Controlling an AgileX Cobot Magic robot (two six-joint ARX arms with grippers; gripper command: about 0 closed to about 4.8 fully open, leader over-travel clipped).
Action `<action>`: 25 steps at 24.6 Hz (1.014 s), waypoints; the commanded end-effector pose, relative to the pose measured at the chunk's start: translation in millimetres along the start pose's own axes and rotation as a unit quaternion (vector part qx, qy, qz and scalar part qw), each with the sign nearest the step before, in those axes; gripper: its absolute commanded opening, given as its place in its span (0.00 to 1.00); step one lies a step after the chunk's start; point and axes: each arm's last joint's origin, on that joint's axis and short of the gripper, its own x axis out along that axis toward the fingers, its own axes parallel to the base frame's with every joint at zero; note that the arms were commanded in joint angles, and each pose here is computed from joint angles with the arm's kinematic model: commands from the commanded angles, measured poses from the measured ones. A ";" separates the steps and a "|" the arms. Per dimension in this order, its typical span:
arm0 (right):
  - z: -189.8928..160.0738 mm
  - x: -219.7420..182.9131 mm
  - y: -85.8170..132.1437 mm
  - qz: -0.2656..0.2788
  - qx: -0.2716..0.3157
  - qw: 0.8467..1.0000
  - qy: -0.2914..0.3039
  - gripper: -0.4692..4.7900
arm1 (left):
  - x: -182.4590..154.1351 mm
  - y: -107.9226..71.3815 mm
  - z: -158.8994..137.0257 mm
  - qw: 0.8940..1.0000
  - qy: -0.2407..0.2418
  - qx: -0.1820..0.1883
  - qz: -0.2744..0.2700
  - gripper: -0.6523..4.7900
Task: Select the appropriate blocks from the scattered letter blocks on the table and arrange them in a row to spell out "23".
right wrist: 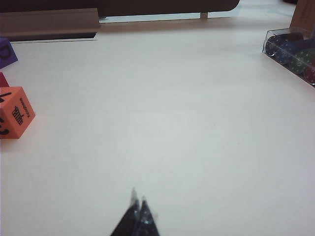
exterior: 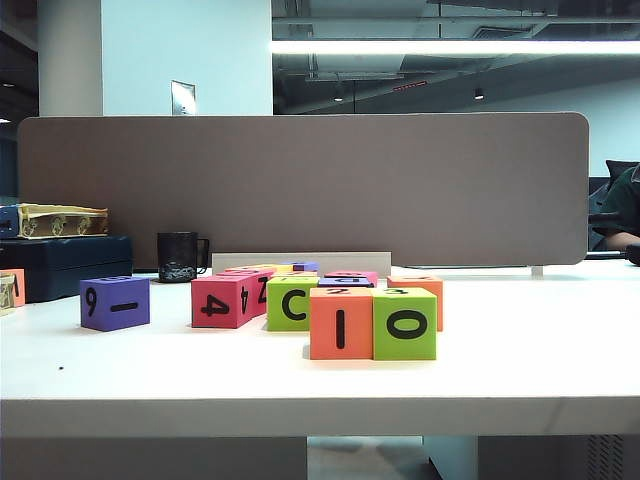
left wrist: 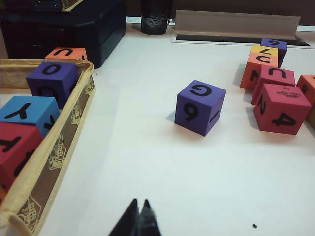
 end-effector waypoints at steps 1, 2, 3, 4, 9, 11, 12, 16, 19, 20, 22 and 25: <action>-0.1 -0.3 -0.1 -0.002 0.000 1.000 -0.005 0.09 | -0.1 0.1 -0.2 1.000 0.002 0.002 0.000 0.11; -0.1 -0.3 0.0 -0.002 0.009 1.000 -0.005 0.09 | -0.1 0.1 -0.2 1.000 0.002 0.002 0.000 0.11; -0.1 -0.3 0.0 -0.002 0.013 1.000 -0.005 0.09 | -0.1 0.1 -0.2 1.000 0.002 0.002 0.000 0.11; 0.3 -0.4 0.0 -0.002 0.013 1.000 -0.007 0.09 | -0.1 0.1 -0.2 1.000 0.002 0.002 0.000 0.11; 0.2 -0.4 -0.1 -0.002 0.013 1.000 -0.006 0.09 | -0.1 0.1 -0.2 1.000 0.002 0.002 0.000 0.11; 0.2 -0.4 -0.1 -0.002 0.013 1.000 -0.006 0.09 | -0.1 0.1 -0.2 1.000 0.002 0.002 0.000 0.11; 0.2 -0.4 -0.1 -0.002 0.013 1.000 -0.006 0.09 | -0.1 0.1 -0.2 1.000 0.002 0.002 0.000 0.11; 0.2 -0.4 -0.1 -0.002 0.013 1.000 -0.006 0.09 | -0.1 0.1 -0.2 1.000 0.002 0.002 0.000 0.11; 0.2 -0.4 -0.1 -0.002 0.013 1.000 -0.006 0.09 | -0.1 0.1 -0.2 1.000 0.002 0.002 0.000 0.11; 0.2 -0.4 -0.1 -0.002 0.013 1.000 -0.006 0.09 | -0.1 0.1 -0.2 1.000 0.002 0.002 0.000 0.11; 0.2 -0.4 -0.1 -0.002 0.013 1.000 -0.006 0.09 | -0.1 0.1 -0.2 1.000 0.002 0.002 0.000 0.11; 0.2 -0.4 -0.1 -0.002 0.013 1.000 -0.006 0.09 | -0.1 0.1 -0.2 1.000 0.002 0.002 0.000 0.11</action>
